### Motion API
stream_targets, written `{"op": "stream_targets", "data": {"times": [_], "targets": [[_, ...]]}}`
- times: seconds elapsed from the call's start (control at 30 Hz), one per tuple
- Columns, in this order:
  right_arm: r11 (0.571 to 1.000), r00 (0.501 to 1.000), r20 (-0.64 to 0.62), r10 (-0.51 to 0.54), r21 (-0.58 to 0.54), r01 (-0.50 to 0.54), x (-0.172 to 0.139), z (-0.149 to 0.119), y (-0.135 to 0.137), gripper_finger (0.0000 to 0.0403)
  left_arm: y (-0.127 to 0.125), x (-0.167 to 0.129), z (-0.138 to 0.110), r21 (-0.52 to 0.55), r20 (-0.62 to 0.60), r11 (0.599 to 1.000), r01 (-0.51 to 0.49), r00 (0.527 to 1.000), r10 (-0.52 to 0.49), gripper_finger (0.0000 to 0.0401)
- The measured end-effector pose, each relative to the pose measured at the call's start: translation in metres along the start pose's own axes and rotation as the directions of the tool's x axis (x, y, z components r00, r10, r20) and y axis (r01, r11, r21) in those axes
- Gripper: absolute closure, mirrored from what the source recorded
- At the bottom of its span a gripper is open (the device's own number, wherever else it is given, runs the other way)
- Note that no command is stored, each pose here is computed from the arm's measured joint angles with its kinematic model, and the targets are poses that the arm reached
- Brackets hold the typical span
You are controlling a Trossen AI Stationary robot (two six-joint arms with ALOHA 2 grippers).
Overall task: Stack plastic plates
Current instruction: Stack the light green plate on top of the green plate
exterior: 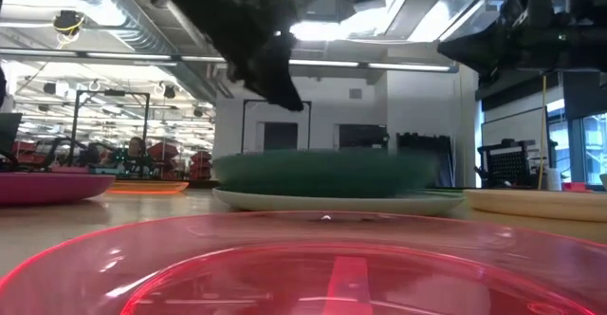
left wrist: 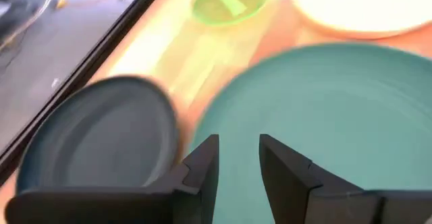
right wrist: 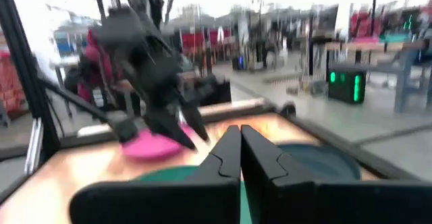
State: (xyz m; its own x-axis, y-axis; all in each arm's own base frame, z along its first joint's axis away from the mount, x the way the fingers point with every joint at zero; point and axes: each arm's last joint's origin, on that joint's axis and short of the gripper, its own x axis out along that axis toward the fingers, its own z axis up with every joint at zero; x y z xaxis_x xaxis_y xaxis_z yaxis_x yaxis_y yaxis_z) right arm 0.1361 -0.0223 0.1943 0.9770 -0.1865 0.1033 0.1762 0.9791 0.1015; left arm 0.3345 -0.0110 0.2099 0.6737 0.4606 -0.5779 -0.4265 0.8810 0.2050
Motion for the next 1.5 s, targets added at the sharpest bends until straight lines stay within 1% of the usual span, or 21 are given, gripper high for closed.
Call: {"op": "stream_targets", "data": {"times": [0.07,0.13,0.17,0.23,0.3,0.37,0.43,0.57,0.7,0.77,0.83,0.9,1.0,1.07,1.17,1.27,1.4,1.5], "targets": [[1.0,0.998,-0.058,0.013,0.005,-0.013,0.003,0.002,0.003,0.0402,-0.01,-0.008,-0.006,0.023,0.066,0.998,0.058,0.996,-0.059,0.0301],[0.999,0.993,-0.113,0.043,0.007,-0.043,0.007,0.004,0.009,0.0402,-0.017,-0.015,-0.02,0.045,0.122,0.99,0.137,0.982,-0.141,0.0301],[0.998,0.99,-0.131,0.056,0.008,-0.056,0.009,0.005,0.013,0.0402,-0.019,-0.019,-0.027,0.048,0.157,0.982,0.18,0.97,-0.186,0.0301],[0.997,0.982,-0.169,0.081,0.006,-0.081,0.013,0.004,0.023,0.0402,-0.021,-0.026,-0.04,0.042,0.248,0.962,0.27,0.93,-0.272,0.0301],[0.996,0.978,-0.189,0.091,0.001,-0.093,0.018,0.005,0.034,0.0402,-0.022,-0.032,-0.055,0.033,0.324,0.943,0.331,0.889,-0.323,0.0301],[0.994,0.971,-0.214,0.106,-0.005,-0.109,0.022,0.007,0.045,0.0402,-0.023,-0.036,-0.07,0.029,0.381,0.928,0.371,0.854,-0.353,0.0301],[0.99,0.955,-0.265,0.136,-0.009,-0.144,0.028,0.009,0.059,0.0402,-0.023,-0.04,-0.079,0.025,0.42,0.92,0.391,0.831,-0.364,0.0301],[0.98,0.898,-0.41,0.161,-0.045,-0.196,0.042,0.018,0.087,0.0402,-0.024,-0.044,-0.091,0.032,0.431,0.915,0.403,0.82,-0.376,0.0301],[0.964,0.817,-0.554,0.158,-0.093,-0.25,0.056,0.037,0.114,0.0402,-0.03,-0.049,-0.092,0.048,0.44,0.902,0.43,0.801,-0.405,0.0301],[0.958,0.773,-0.616,0.154,-0.099,-0.269,0.061,0.045,0.126,0.0402,-0.033,-0.051,-0.093,0.056,0.44,0.897,0.438,0.796,-0.416,0.0301],[0.961,0.734,-0.661,0.157,-0.067,-0.267,0.065,0.05,0.135,0.0402,-0.035,-0.054,-0.093,0.062,0.447,0.893,0.445,0.788,-0.424,0.0301],[0.97,0.703,-0.692,0.164,-0.016,-0.242,0.068,0.052,0.143,0.0402,-0.036,-0.055,-0.093,0.065,0.452,0.889,0.453,0.781,-0.431,0.0301],[0.972,0.63,-0.753,0.192,0.057,-0.229,0.07,0.047,0.15,0.0401,-0.036,-0.056,-0.093,0.065,0.456,0.888,0.455,0.778,-0.432,0.0301],[0.973,0.585,-0.783,0.212,0.117,-0.197,0.07,0.044,0.152,0.0393,-0.036,-0.056,-0.093,0.064,0.456,0.888,0.455,0.779,-0.431,0.0301],[0.976,0.494,-0.842,0.217,0.177,-0.126,0.065,0.037,0.151,0.0361,-0.036,-0.056,-0.093,0.064,0.455,0.888,0.455,0.779,-0.432,0.0301],[0.979,0.386,-0.9,0.2,0.2,-0.041,0.055,0.03,0.151,0.0314,-0.036,-0.055,-0.092,0.064,0.457,0.89,0.452,0.779,-0.429,0.0301],[0.984,0.262,-0.955,0.137,0.161,0.074,0.038,0.022,0.153,0.0257,-0.032,-0.052,-0.09,0.052,0.465,0.896,0.44,0.784,-0.412,0.0301],[0.987,0.196,-0.973,0.12,0.139,0.083,0.027,0.017,0.16,0.0229,-0.03,-0.051,-0.089,0.047,0.466,0.9,0.434,0.787,-0.404,0.0301]]}}
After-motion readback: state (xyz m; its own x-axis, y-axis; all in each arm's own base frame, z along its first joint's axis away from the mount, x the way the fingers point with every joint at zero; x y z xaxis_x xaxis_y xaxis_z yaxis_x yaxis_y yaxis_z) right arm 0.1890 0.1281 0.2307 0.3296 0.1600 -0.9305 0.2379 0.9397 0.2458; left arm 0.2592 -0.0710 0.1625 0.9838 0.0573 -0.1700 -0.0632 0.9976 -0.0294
